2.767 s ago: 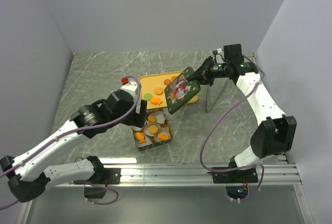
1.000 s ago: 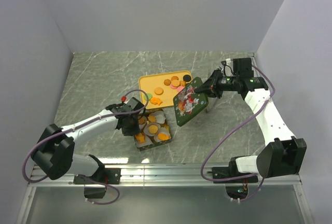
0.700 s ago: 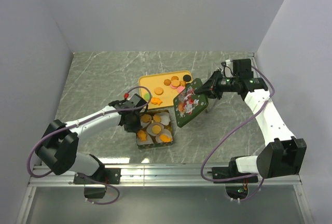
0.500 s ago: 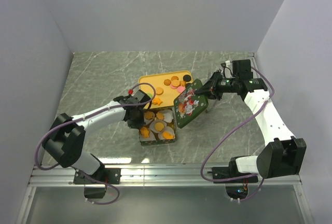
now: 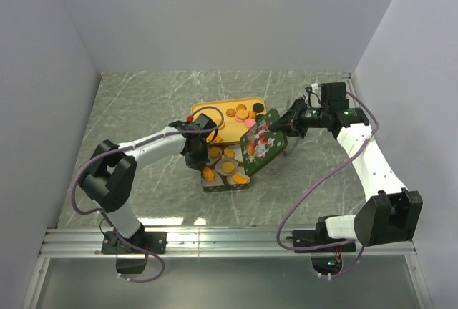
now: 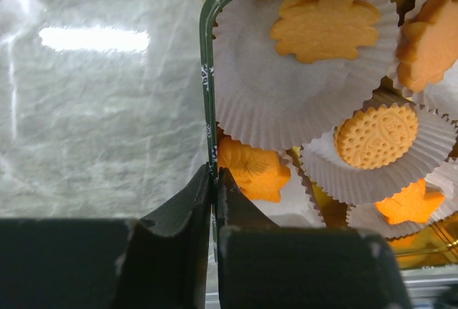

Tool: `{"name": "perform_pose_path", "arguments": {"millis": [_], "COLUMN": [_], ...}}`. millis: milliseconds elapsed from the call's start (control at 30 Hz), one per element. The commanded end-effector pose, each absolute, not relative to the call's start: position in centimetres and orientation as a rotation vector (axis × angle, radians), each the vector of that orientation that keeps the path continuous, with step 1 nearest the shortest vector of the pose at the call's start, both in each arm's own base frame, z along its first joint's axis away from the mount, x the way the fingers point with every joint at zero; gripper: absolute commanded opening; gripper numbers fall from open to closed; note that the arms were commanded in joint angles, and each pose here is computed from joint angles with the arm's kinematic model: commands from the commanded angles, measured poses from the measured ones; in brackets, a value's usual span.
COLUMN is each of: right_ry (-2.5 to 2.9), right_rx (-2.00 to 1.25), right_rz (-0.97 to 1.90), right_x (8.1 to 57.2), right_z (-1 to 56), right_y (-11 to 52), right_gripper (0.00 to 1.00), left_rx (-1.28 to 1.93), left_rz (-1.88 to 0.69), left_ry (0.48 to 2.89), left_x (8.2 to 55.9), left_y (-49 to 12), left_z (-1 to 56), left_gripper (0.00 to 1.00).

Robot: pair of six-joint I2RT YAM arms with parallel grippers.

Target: Pack the cookies

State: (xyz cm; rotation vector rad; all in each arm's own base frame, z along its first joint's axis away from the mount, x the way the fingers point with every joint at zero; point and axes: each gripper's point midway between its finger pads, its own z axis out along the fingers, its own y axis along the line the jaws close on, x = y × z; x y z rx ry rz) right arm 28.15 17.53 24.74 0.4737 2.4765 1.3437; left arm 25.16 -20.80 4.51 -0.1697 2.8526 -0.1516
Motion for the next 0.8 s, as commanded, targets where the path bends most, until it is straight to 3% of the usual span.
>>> {"name": "perform_pose_path", "arguments": {"millis": [0, 433, 500, 667, 767], "right_ry": [2.41, 2.263, 2.259, 2.135, 2.078], "right_rx": [0.413, 0.382, 0.412, 0.418, 0.427], "right_rz": [1.355, 1.502, 1.536, 1.613, 1.639], "right_x": [28.0, 30.3, 30.1, 30.4, 30.3], "right_z": [26.3, 28.1, 27.4, 27.1, 26.7], "right_y": [17.4, 18.8, 19.2, 19.5, 19.5], "right_gripper": [0.0, 0.0, 0.0, 0.0, 0.0], "left_rx": [-0.212, -0.247, -0.235, -0.223, -0.236], "left_rz": [-0.26, -0.4, -0.45, -0.51, -0.536], "left_ry": [2.82, 2.799, 2.794, 2.737, 2.679], "left_x": [27.7, 31.9, 32.1, 32.2, 32.1], "left_y": [-22.5, -24.7, -25.4, -25.5, -24.5], "left_z": [4.8, 6.6, 7.0, 8.6, 10.1], "left_gripper": [0.01, 0.03, 0.1, 0.48, 0.59]}}
